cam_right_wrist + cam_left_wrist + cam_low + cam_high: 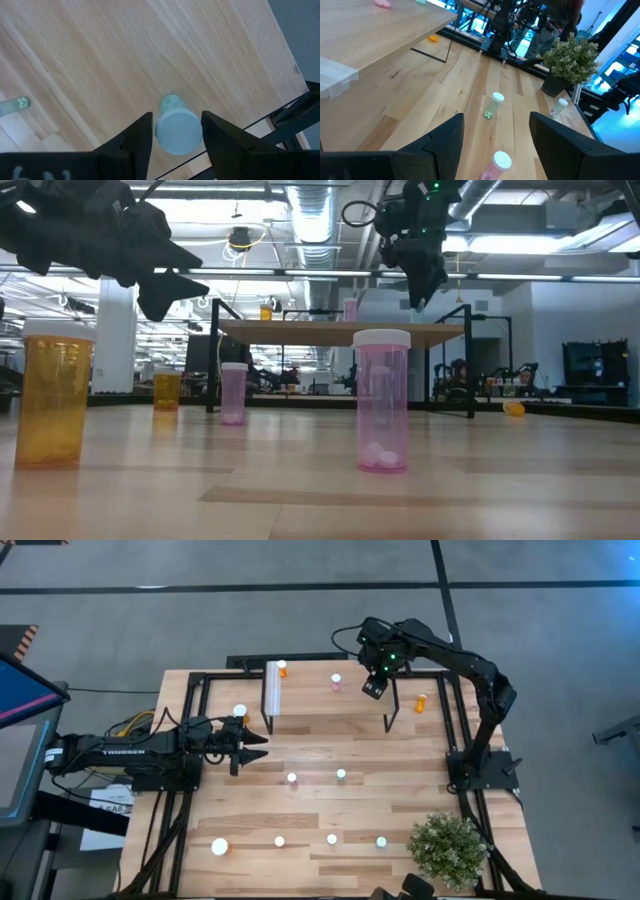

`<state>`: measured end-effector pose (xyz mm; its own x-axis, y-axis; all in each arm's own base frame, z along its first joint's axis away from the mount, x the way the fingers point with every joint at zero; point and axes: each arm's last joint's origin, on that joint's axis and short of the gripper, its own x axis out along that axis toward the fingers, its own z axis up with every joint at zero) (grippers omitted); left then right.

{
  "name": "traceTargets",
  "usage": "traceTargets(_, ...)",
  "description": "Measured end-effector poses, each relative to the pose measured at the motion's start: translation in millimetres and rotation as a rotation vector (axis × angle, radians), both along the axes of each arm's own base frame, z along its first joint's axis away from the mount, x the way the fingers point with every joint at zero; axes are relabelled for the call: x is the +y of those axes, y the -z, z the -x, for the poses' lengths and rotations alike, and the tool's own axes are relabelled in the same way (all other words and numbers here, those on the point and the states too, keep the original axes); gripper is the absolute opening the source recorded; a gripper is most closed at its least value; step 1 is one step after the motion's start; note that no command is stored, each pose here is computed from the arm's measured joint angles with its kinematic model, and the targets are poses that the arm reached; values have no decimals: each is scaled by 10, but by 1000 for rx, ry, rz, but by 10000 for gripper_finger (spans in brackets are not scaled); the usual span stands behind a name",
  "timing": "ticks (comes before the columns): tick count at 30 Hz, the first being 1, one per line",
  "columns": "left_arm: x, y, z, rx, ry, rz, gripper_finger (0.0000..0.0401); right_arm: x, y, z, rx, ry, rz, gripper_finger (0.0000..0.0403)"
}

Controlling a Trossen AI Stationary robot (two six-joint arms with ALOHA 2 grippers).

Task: Pick and place medicine bottles onto shelf by color
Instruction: Put the top right blue pill bottle on the shelf, then put the top small orange pill bottle on the shelf

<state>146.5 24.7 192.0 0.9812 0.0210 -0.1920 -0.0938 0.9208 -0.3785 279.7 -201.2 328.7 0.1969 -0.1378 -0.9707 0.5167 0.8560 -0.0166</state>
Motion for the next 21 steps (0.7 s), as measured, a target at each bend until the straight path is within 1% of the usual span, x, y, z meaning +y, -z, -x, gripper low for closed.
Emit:
traceTargets(5,0,0,0,0,0,0,215,0,0,1,0,3,-1,224)
traceTargets(8,0,0,0,0,0,0,215,0,0,1,-1,10,-2,234)
traceTargets(21,0,1,0,0,0,0,215,13,2,20,16,21,-17,237)
